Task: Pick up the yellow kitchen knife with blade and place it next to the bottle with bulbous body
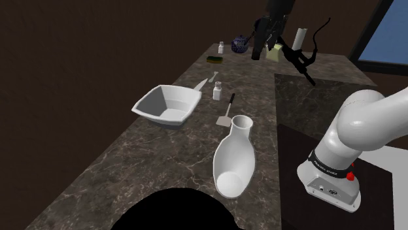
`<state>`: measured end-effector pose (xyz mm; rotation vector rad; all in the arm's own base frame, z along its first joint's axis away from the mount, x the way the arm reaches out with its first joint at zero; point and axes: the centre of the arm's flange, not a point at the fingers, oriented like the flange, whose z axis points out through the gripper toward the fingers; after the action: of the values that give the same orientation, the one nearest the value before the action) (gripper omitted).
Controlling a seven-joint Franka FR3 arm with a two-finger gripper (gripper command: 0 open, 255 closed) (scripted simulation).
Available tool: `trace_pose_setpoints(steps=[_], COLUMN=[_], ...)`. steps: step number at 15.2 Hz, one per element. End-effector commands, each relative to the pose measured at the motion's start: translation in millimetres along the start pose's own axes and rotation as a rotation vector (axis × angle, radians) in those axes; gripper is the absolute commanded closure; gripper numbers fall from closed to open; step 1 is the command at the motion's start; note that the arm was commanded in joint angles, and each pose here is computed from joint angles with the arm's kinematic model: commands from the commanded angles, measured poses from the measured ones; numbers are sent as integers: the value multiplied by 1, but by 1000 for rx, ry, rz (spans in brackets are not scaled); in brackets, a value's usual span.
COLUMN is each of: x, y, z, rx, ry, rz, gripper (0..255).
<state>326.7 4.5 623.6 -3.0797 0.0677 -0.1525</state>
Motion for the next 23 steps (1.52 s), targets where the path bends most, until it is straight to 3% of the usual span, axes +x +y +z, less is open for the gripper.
trace_pose_setpoints(steps=[1, 12, 23], x=[0, 83, 185], y=[0, -61, -86], z=[0, 102, 201], rx=[0, -46, -91], ry=[0, 46, 91], rz=[0, 347, 694], gripper=[0, 0, 0])
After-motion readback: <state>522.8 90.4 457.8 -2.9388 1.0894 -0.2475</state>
